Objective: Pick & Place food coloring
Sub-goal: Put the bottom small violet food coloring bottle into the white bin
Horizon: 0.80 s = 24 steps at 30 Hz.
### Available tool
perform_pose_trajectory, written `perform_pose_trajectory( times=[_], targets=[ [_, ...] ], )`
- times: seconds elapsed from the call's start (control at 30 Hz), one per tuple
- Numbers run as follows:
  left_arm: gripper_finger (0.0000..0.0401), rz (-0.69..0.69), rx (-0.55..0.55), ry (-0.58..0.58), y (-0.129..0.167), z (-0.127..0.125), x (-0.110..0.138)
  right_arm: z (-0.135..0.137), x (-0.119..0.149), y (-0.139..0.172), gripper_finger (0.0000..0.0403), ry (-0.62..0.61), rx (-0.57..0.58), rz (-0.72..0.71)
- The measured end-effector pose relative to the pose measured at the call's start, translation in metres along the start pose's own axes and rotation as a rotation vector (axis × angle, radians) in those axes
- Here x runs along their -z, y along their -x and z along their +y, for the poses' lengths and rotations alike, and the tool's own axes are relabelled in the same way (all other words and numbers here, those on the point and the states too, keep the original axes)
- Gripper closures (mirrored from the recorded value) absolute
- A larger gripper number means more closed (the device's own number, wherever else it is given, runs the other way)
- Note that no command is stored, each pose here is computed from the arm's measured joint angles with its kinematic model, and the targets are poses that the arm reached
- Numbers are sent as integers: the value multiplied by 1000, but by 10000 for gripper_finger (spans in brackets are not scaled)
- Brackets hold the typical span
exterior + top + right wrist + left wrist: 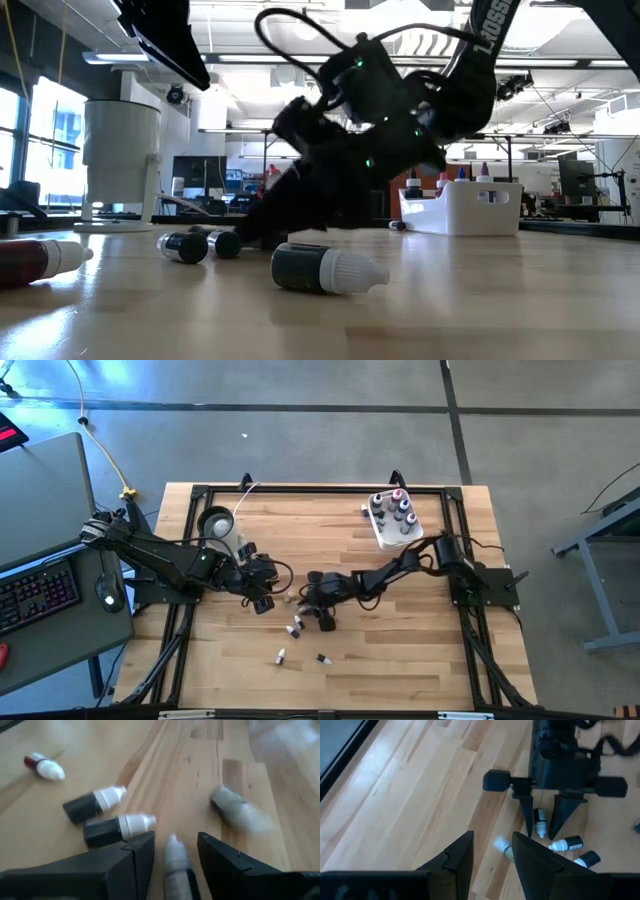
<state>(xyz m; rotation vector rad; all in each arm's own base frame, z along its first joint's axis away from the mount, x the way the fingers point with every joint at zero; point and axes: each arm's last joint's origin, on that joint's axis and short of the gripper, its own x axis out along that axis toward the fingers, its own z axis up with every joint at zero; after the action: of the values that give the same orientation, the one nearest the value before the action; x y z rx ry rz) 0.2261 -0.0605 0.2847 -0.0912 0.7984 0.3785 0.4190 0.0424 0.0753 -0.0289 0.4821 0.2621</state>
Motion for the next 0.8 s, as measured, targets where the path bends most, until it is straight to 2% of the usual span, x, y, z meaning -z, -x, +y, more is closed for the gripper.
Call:
perform_pose_trajectory(
  times=[0.3,0.57,0.7,0.8],
  targets=[
    [271,0,0,0,0,0,0,-1,14,-3,267,15,93,54],
    [271,0,0,0,0,0,0,-3,14,-3,334,-15,99,45],
    [271,0,1,0,0,0,0,-5,6,2,345,-35,94,30],
    [271,0,1,0,0,0,0,-7,-10,16,341,-18,155,47]
  ],
)
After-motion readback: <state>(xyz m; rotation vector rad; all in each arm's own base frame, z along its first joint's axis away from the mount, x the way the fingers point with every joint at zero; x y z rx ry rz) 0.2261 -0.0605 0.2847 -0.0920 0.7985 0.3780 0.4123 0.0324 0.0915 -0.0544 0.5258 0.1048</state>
